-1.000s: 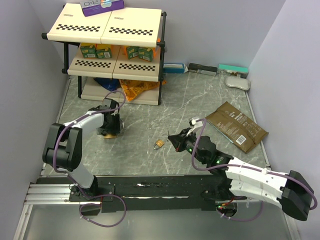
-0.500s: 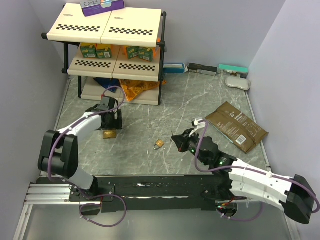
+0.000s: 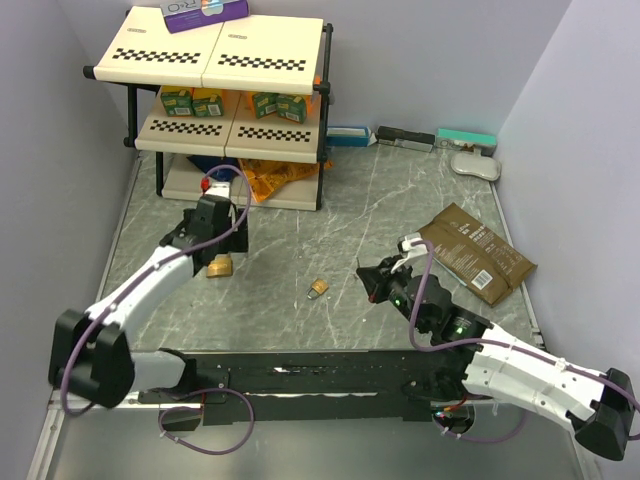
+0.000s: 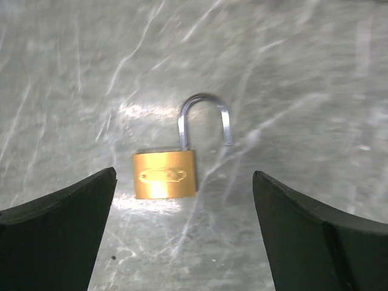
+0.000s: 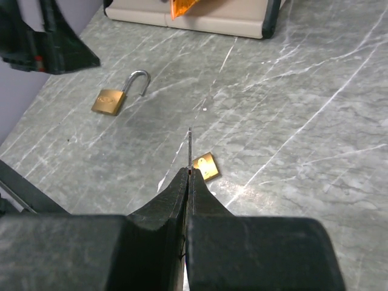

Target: Unlock with the key

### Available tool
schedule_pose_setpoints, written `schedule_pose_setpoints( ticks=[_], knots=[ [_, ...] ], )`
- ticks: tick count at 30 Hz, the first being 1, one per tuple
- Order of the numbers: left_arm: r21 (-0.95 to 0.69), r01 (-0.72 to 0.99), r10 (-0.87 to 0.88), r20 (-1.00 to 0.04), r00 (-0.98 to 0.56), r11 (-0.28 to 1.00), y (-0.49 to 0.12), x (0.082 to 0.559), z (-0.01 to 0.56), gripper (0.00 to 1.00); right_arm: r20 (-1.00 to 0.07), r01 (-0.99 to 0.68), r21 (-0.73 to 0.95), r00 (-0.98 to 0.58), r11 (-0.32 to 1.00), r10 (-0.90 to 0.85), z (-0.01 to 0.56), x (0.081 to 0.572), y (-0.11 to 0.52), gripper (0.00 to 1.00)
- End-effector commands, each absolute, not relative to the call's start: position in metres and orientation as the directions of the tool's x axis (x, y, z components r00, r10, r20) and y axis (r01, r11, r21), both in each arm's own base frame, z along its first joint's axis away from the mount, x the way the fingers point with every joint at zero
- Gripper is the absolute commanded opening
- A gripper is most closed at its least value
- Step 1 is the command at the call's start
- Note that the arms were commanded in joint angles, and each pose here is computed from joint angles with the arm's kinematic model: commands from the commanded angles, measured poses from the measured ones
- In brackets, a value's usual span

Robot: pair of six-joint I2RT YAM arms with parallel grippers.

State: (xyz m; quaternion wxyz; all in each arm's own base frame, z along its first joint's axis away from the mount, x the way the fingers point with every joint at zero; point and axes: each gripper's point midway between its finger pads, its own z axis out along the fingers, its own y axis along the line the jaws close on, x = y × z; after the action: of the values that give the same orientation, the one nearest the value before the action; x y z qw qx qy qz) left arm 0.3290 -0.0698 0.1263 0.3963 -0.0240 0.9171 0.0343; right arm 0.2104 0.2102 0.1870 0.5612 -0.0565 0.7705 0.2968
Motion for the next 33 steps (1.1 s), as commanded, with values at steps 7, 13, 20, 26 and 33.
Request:
schedule_pose_setpoints(
  ticks=[7,13,20,26,33],
  knots=[
    [-0.043,0.368,0.17,-0.833,-0.526,0.929,-0.188,0.292,0.163,0.99,-0.905,-0.406,0.395,-0.324,0.824,0.274,0.226,0.207,0.194,0.0],
    [0.029,0.528,0.365,-0.754,-0.546,0.849,-0.24,0.252,0.129,0.99,-0.89,-0.39,0.424,-0.346,0.817,0.297,0.224,0.204,0.192,0.0],
    [-0.025,0.554,0.36,-0.735,-0.574,0.832,-0.277,0.221,0.121,0.99,-0.879,-0.408,0.428,-0.397,0.806,0.266,0.222,0.195,0.195,0.0],
    [-0.084,0.493,0.297,-0.707,-0.642,0.866,-0.291,0.211,0.085,0.99,-0.869,-0.39,0.415,-0.437,0.822,0.232,0.214,0.188,0.188,0.0],
    [-0.005,0.432,0.316,-0.675,-0.667,0.902,-0.285,0.222,0.06,0.99,-0.876,-0.41,0.404,-0.431,0.818,0.217,0.237,0.184,0.186,0.0]
  ],
)
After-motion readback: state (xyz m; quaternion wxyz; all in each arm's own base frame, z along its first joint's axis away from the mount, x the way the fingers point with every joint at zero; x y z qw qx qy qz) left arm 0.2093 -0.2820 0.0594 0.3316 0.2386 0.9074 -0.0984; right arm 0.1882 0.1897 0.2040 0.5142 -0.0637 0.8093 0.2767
